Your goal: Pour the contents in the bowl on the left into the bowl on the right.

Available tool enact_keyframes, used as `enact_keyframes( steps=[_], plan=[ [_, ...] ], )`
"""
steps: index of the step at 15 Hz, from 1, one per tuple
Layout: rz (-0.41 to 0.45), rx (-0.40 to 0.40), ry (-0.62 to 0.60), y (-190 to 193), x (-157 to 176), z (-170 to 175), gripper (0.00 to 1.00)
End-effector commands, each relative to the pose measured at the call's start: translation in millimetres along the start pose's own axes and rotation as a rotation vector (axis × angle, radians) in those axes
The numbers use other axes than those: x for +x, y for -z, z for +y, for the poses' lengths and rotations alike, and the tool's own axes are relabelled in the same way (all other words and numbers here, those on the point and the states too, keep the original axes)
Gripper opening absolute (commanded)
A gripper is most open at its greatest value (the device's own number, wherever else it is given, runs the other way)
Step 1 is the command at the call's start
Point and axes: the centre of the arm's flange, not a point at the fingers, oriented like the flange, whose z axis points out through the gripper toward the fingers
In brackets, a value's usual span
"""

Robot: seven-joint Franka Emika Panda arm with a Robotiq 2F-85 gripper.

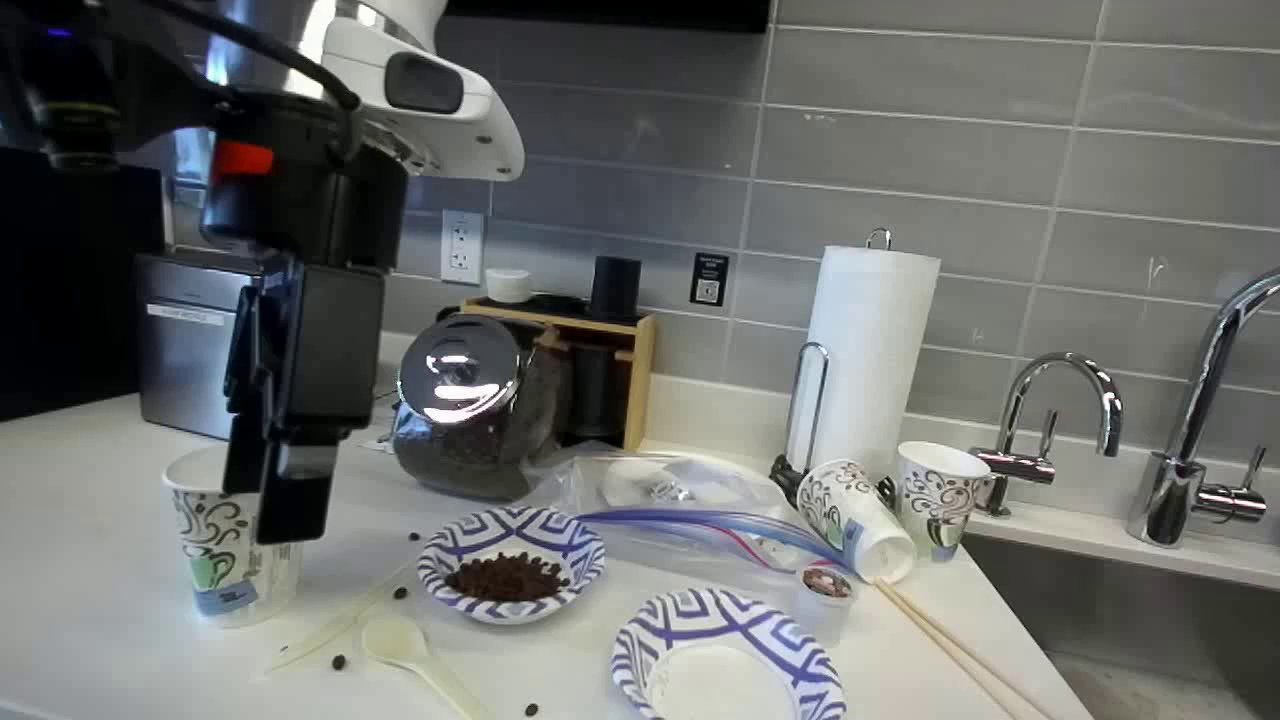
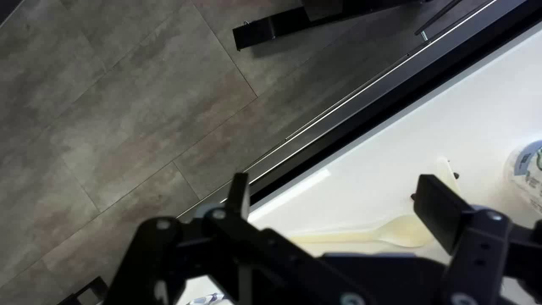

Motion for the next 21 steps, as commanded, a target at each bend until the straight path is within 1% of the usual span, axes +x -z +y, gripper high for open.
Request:
enact_keyframes(
  steps=[1, 3, 4, 5, 6, 9, 12, 15, 18, 21],
  plan=[
    [0.000, 0.000, 0.000, 0, 0, 0, 1.00],
    [0.000, 0.000, 0.000, 0, 0, 0, 1.00],
    [-0.036, 0.015, -0.009, -7, 13, -1, 1.00],
    [-0.055, 0.042, -0.012, -13, 22, 1, 1.00],
    [-0.060, 0.076, 0.003, -18, 32, 6, 1.00],
    [-0.064, 0.135, 0.032, -26, 53, 21, 1.00],
    [-0.022, 0.194, 0.053, -29, 72, 33, 1.00],
    [0.028, 0.269, 0.100, -32, 95, 36, 1.00],
    [0.071, 0.343, 0.170, -33, 119, 39, 1.00],
    [0.088, 0.404, 0.261, -37, 141, 43, 1.00]
  ],
)
